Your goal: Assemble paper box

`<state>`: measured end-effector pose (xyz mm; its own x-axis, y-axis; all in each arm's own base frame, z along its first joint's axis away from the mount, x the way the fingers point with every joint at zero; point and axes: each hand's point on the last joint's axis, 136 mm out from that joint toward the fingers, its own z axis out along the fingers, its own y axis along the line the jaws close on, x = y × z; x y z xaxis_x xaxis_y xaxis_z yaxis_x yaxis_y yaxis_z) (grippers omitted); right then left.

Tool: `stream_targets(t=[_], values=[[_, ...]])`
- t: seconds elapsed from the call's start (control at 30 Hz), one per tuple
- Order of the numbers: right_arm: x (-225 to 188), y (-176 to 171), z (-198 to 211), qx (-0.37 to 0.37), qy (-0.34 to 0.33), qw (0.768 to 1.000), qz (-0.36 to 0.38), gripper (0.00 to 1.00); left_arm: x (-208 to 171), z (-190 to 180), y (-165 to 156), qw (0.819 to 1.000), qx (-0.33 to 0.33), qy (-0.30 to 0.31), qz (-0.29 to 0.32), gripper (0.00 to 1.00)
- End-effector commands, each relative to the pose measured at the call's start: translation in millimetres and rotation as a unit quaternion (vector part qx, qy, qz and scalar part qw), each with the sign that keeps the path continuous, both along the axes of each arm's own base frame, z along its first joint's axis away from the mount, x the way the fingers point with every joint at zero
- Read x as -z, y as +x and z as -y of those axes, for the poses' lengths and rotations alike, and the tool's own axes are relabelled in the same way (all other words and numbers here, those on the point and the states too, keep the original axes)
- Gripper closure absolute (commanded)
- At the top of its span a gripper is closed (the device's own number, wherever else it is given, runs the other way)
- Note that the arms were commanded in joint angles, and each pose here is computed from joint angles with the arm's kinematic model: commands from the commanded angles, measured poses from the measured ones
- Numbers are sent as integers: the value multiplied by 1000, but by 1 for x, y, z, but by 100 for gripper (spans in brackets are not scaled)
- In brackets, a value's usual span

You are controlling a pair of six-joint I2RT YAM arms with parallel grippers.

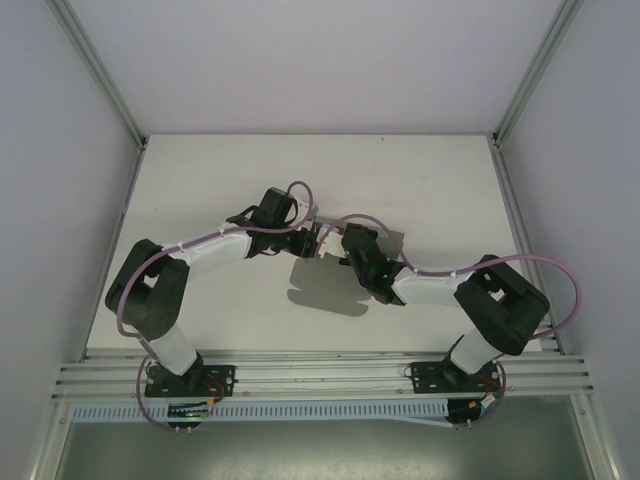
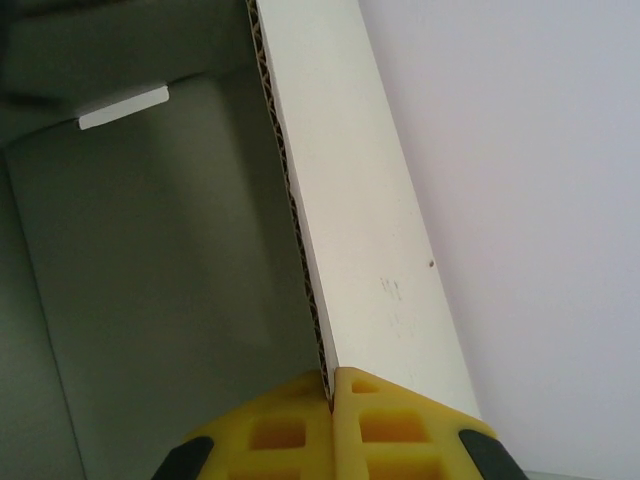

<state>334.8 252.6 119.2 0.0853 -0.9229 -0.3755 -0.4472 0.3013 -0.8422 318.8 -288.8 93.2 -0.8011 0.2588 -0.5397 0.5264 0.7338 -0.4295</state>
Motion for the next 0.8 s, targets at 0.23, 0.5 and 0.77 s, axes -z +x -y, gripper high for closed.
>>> stream_targets(t=[0.23, 0.5, 0.77], values=[[24, -18, -1, -38, -23, 999, -28, 100, -22, -65, -1, 991, -107, 64, 41, 2], [22, -18, -1, -39, -23, 999, -28, 100, -43, -155, 36, 963, -265, 12, 53, 2], [18, -17, -1, -37, -19, 999, -23, 100, -11, -110, 50, 993, -97, -57, 20, 14]])
